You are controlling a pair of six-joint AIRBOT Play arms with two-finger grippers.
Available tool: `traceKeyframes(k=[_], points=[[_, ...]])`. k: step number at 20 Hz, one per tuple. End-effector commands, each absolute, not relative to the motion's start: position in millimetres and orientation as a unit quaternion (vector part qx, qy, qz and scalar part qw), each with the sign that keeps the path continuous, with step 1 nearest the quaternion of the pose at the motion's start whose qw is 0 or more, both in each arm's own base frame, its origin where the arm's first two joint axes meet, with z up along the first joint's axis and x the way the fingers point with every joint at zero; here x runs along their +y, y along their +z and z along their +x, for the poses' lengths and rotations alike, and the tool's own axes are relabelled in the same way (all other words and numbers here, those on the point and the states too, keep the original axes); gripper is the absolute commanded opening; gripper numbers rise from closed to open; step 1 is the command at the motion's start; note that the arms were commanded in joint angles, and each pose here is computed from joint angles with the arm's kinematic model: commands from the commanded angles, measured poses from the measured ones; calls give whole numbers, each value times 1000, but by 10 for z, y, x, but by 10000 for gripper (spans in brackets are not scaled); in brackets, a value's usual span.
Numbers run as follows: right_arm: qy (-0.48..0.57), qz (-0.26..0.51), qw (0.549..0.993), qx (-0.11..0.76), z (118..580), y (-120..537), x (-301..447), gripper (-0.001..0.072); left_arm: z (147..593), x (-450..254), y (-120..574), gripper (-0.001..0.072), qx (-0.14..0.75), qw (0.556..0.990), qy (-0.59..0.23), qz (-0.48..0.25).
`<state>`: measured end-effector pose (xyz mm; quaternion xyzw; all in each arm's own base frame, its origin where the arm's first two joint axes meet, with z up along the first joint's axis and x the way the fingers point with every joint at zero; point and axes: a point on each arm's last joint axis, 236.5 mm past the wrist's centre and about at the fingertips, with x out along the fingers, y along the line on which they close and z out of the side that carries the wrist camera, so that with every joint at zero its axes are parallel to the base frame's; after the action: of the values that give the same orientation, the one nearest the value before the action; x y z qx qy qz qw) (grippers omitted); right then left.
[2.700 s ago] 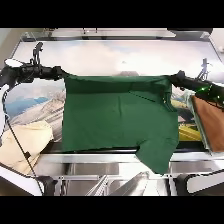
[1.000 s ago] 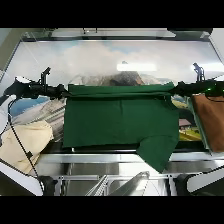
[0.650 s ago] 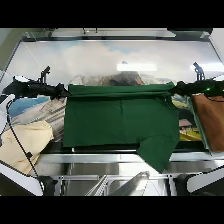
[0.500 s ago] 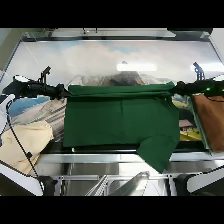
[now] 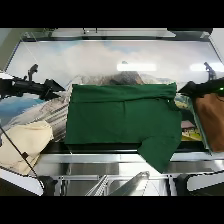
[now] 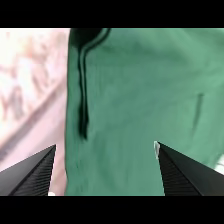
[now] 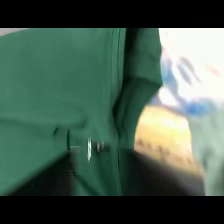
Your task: Fold the shirts.
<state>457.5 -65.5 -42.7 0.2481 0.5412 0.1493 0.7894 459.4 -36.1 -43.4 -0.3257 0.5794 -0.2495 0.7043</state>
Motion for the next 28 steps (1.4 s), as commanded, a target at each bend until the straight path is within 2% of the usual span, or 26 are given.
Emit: traceKeyframes(k=[1, 3, 6, 11, 12, 13, 16, 17, 18, 19, 24, 25, 26, 27, 28], points=[[161, 260, 775, 553, 4237, -33, -711, 237, 4223, -329, -343, 696, 605, 672, -243, -350], [174, 266, 763, 563, 3975, 131, -603, 237, 3804, -352, -621, 696, 651, 649, -218, -328], [165, 271, 770, 553, 3594, 285, -416, 236, 3278, -516, -951, 696, 696, 610, -203, -320], [114, 270, 810, 508, 3080, 474, -182, 237, 2865, -747, -1277, 686, 729, 579, -198, -308], [109, 264, 819, 497, 3013, 526, -144, 236, 2809, -786, -1283, 545, 733, 573, -205, -304], [102, 260, 826, 490, 2961, 566, -129, 236, 2739, -831, -1281, 472, 739, 564, -213, -302], [54, 256, 823, 504, 2759, 582, -202, 236, 2459, -1004, -1148, 473, 766, 512, -248, -300], [38, 253, 815, 520, 2677, 533, -247, 236, 2405, -1052, -1101, 453, 771, 500, -258, -298], [18, 253, 802, 541, 2576, 457, -299, 236, 2387, -1075, -1092, 284, 773, 497, -262, -295], [-1, 256, 787, 561, 2471, 371, -339, 226, 2380, -1090, -1095, 17, 773, 498, -268, -289], [-58, 298, 701, 645, 1902, -288, -290, 228, 2504, -1080, -1046, 14, 764, 512, -277, -279], [-63, 320, 685, 652, 1808, -418, -247, 258, 2532, -1080, -1027, 14, 762, 515, -279, -278], [-69, 339, 669, 658, 1729, -533, -219, 439, 2556, -1077, -1015, 14, 761, 516, -278, -278], [-75, 362, 653, 661, 1679, -632, -181, 585, 2570, -1082, -1006, 14, 759, 518, -279, -279], [-75, 381, 640, 663, 1649, -720, -126, 577, 2572, -1086, -1004, 14, 759, 518, -280, -280]])
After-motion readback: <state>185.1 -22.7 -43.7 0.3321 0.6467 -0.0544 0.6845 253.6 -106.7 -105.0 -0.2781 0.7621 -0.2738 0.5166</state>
